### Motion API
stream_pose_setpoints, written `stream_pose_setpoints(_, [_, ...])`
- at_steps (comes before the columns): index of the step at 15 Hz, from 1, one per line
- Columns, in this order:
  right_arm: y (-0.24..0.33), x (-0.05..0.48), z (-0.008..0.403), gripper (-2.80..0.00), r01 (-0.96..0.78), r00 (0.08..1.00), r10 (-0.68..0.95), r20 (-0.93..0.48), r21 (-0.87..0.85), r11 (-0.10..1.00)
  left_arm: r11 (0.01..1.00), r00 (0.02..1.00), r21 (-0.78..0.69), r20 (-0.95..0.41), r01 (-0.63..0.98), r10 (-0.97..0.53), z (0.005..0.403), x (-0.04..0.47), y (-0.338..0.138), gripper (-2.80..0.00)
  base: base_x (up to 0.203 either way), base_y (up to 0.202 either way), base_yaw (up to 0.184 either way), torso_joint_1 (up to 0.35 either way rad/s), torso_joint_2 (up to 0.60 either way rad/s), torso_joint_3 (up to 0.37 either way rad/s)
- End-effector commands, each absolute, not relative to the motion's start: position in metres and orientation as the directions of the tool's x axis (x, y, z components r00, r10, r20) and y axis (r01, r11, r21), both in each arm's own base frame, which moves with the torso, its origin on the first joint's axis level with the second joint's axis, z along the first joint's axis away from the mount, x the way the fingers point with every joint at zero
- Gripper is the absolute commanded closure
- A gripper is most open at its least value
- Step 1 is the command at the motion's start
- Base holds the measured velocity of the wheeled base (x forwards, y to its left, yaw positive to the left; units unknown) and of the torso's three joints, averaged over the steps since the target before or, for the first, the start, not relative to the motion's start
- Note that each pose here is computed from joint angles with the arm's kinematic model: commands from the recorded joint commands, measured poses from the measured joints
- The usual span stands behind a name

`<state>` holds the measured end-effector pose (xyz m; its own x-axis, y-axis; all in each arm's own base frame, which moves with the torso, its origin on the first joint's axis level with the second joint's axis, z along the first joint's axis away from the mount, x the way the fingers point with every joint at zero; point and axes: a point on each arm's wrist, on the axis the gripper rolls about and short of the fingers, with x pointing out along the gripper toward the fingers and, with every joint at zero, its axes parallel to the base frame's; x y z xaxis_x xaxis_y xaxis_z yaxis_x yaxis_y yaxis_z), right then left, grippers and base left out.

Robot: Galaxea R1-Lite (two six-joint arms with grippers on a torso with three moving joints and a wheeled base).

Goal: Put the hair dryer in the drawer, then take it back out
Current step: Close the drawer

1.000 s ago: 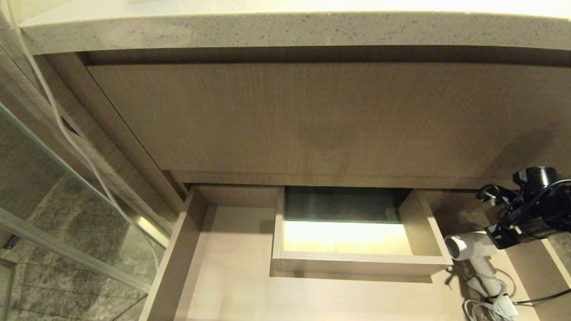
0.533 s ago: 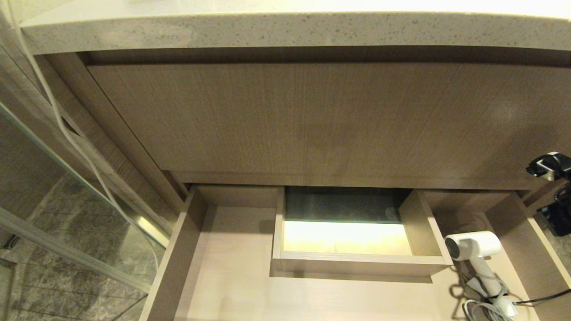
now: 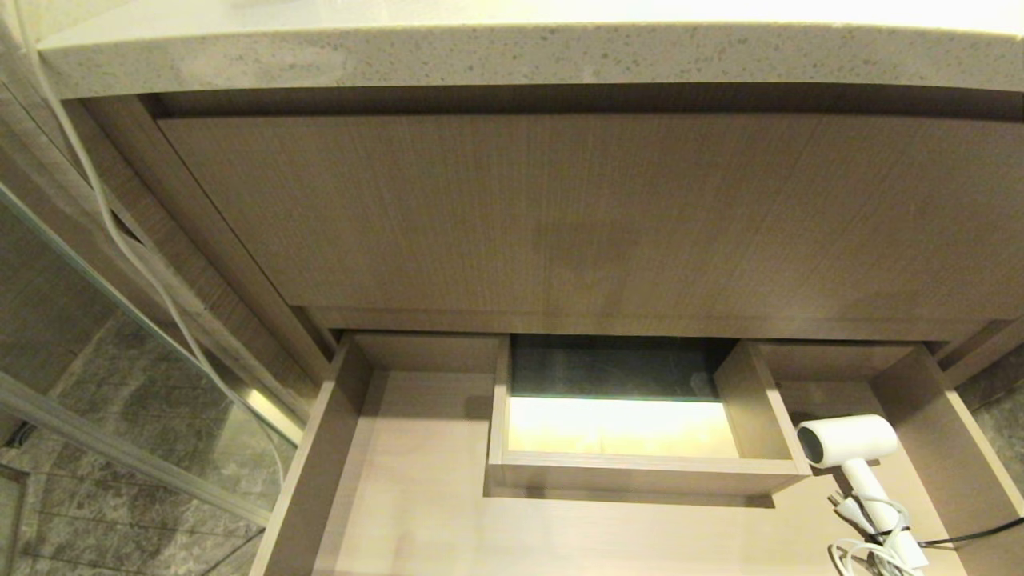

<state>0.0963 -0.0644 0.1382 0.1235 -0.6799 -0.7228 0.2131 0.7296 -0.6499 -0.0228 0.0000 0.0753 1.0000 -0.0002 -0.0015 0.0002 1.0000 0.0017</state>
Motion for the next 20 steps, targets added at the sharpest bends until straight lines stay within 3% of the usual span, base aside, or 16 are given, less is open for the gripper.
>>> stream_pose_setpoints(1, [-0.068,0.095,0.118,0.0,0.254,-0.02,-0.633,-0.774,-0.617,0.745,1.0,1.0,0.002,-0.001,0.0,0.0,0.075,-0.023,0.0,0.0,0.0,0.0,0.0,0.0,0.0,0.0])
stream_pose_setpoints(6, [-0.084,0.121,0.083,0.0,0.243,-0.231,-0.522,-0.821,-0.568,0.786,1.0,1.0,0.002,-0.002,0.0,0.0,0.075,-0.023,0.0,0.0,0.0,0.0,0.0,0.0,0.0,0.0])
stream_pose_setpoints(13, [-0.108,0.161,0.058,0.0,0.2,-0.272,-0.493,-0.827,-0.549,0.811,1.0,1.0,0.002,-0.002,0.0,0.0,0.075,-0.023,0.0,0.0,0.0,0.0,0.0,0.0,0.0,0.0])
stream_pose_setpoints(20, [-0.109,0.164,0.048,0.0,0.115,-0.285,-0.487,-0.825,-0.534,0.838,1.0,1.0,0.002,-0.002,0.0,0.0,0.075,-0.023,0.0,0.0,0.0,0.0,0.0,0.0,0.0,0.0])
